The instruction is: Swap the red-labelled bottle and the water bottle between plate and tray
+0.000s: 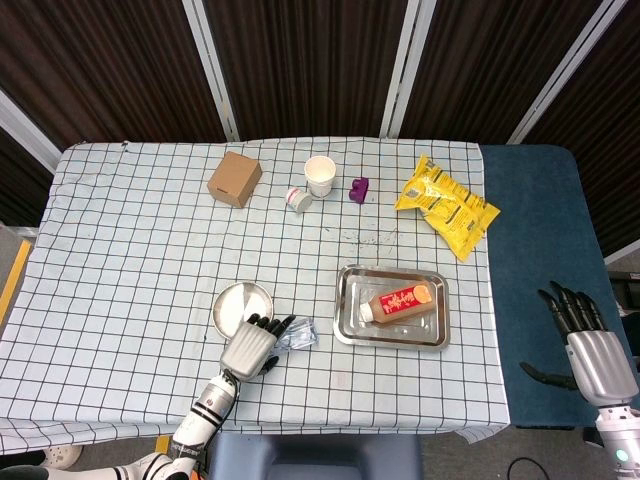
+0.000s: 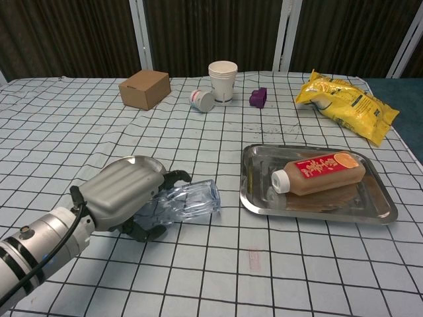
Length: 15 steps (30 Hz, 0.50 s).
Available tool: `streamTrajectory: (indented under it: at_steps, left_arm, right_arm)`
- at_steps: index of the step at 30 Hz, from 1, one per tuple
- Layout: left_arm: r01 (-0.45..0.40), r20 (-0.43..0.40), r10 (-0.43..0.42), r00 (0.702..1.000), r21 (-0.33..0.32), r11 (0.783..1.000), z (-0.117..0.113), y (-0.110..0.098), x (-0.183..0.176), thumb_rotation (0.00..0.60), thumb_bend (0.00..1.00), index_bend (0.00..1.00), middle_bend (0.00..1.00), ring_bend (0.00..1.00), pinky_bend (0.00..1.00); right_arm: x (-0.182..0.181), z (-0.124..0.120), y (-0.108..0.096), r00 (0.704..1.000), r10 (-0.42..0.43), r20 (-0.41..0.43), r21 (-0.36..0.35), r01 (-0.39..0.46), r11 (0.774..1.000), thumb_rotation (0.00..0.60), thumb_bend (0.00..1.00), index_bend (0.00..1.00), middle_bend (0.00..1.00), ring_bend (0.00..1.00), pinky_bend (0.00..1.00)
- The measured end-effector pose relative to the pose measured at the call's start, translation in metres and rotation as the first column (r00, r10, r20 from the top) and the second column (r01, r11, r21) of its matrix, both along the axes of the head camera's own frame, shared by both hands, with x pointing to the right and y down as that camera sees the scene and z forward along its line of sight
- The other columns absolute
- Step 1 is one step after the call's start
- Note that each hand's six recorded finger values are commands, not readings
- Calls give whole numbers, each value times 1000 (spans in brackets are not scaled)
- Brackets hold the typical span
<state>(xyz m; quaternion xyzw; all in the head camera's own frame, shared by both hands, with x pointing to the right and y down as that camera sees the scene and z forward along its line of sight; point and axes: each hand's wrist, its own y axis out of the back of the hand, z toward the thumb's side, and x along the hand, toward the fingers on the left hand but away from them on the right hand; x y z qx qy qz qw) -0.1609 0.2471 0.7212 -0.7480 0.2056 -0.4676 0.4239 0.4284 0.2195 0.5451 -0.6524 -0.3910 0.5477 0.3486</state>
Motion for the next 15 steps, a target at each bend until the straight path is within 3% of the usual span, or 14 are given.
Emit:
streamTrajectory:
  at_steps: [11,15]
  left_arm:
    - [55,-128,-43,991,91,994,-20,-16,1,600,427,469,763,665,630]
    - [68,-178,-40,983,159,985,-34,-34,-8,600,430,466,761,667,631]
  right_arm:
    - [-4,9,3,1000,-16,-10,-45,16,999,600,236,0,0,0,70]
    - [-5,10,4,1000,-18,-7,-59,18,998,600,236,0,0,0,70]
